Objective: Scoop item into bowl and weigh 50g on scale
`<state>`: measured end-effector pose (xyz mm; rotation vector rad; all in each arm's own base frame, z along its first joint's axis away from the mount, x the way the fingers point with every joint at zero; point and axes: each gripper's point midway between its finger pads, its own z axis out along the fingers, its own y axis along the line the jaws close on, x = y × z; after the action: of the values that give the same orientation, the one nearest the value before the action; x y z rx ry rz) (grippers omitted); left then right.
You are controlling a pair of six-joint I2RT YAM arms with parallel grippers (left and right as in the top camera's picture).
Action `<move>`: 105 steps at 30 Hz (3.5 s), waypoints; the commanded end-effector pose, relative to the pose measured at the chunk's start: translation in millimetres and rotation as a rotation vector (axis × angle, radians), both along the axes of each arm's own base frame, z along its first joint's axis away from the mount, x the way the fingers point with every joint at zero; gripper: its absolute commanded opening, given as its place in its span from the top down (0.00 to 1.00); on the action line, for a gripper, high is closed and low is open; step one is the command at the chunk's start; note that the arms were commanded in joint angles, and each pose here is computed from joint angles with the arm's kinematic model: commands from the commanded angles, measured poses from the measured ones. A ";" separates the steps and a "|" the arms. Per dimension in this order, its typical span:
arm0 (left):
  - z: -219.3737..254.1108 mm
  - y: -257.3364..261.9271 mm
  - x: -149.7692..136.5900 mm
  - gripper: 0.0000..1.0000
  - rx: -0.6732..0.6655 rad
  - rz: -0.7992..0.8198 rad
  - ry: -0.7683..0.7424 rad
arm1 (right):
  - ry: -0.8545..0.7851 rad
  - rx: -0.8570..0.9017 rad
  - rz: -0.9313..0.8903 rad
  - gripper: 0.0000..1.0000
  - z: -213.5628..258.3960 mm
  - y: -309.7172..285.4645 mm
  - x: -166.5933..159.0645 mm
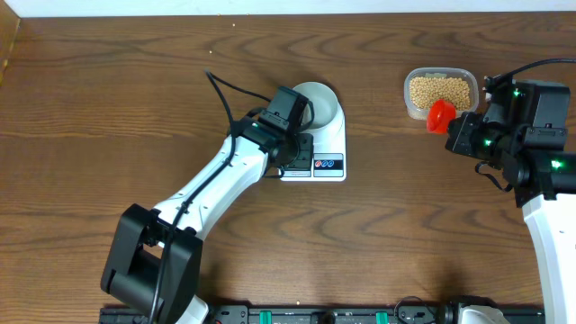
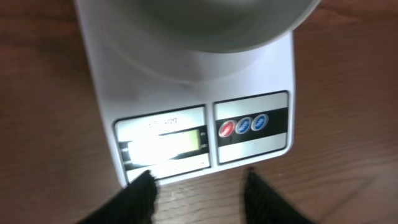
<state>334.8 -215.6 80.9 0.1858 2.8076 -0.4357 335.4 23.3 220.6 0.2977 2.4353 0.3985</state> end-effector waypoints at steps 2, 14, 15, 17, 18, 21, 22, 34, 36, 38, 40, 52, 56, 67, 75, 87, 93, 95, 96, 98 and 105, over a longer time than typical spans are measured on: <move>-6.6 -6.7 6.0 0.63 0.011 0.002 -0.029 | -0.006 -0.016 0.000 0.99 3.9 -2.9 0.9; -34.4 -11.1 2.2 0.76 0.047 0.053 0.028 | -0.001 -0.017 -0.001 0.99 2.9 -2.9 -0.1; -34.3 -12.5 1.4 0.76 0.047 0.049 0.027 | -0.001 -0.017 -0.001 0.99 3.0 -2.9 -0.1; -34.3 -15.3 -0.6 0.76 0.047 0.041 0.027 | -0.004 -0.017 -0.001 0.99 3.5 -2.9 0.4; -34.8 -16.9 -1.8 0.76 0.048 0.036 0.028 | -0.004 -0.017 -0.001 0.99 3.6 -3.0 0.5; -37.9 -24.6 -7.9 0.76 0.053 0.012 0.034 | -0.004 -0.017 -0.001 0.99 3.5 -2.9 0.5; -38.9 -27.2 -10.0 0.76 0.054 0.003 0.036 | -0.004 -0.017 -0.001 0.99 3.5 -2.9 0.6; -65.6 -51.3 -4.8 0.56 0.057 -0.119 -0.006 | -0.020 -0.021 -0.004 0.99 6.0 -3.8 3.6; -67.8 -53.0 -2.9 0.56 0.053 -0.120 -0.011 | -0.019 -0.038 -0.019 0.99 5.2 -7.6 3.9; -68.0 -54.4 -1.2 0.56 0.049 -0.124 -0.019 | -0.018 -0.043 -0.024 0.99 5.0 -8.9 4.0; -67.3 -55.4 0.1 0.56 0.046 -0.127 -0.026 | -0.018 -0.043 -0.023 0.99 5.0 -8.9 4.0; -67.3 -59.3 -4.5 0.56 0.026 -0.143 -0.009 | -0.021 -0.044 -0.023 0.99 5.4 -8.9 4.4; -67.6 -58.8 -5.1 0.56 0.028 -0.143 -0.006 | -0.021 -0.044 -0.023 0.99 5.4 -8.9 4.5; -68.2 -58.8 -7.3 0.56 0.028 -0.146 0.003 | -0.021 -0.044 -0.023 0.99 5.5 -8.8 4.6; -68.3 -59.8 -9.2 0.56 0.022 -0.151 0.012 | -0.021 -0.043 -0.023 0.99 5.5 -8.8 4.6; -67.0 -62.3 -7.9 0.39 0.010 -0.153 0.006 | -0.021 -0.043 -0.023 0.99 5.5 -8.8 4.6; -66.7 -62.5 -7.7 0.40 0.009 -0.153 0.005 | -0.021 -0.043 -0.023 0.99 5.4 -8.8 4.5; -63.6 -63.3 -6.5 0.38 0.003 -0.153 -0.004 | -0.021 -0.043 -0.023 0.99 5.4 -8.8 4.5; -60.8 -63.9 -5.6 0.35 -0.001 -0.153 -0.010 | -0.021 -0.043 -0.023 0.99 5.4 -8.8 4.5; -52.0 -65.9 -3.0 0.33 -0.013 -0.153 -0.030 | -0.021 -0.043 -0.023 0.99 5.4 -8.8 4.5; -39.4 -67.5 -0.7 0.33 -0.027 -0.163 -0.060 | -0.022 -0.043 -0.023 0.99 5.5 -8.8 4.6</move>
<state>332.6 -283.3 31.6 0.3910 2.7648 -0.4961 337.1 17.0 220.2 0.3130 2.4298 0.3532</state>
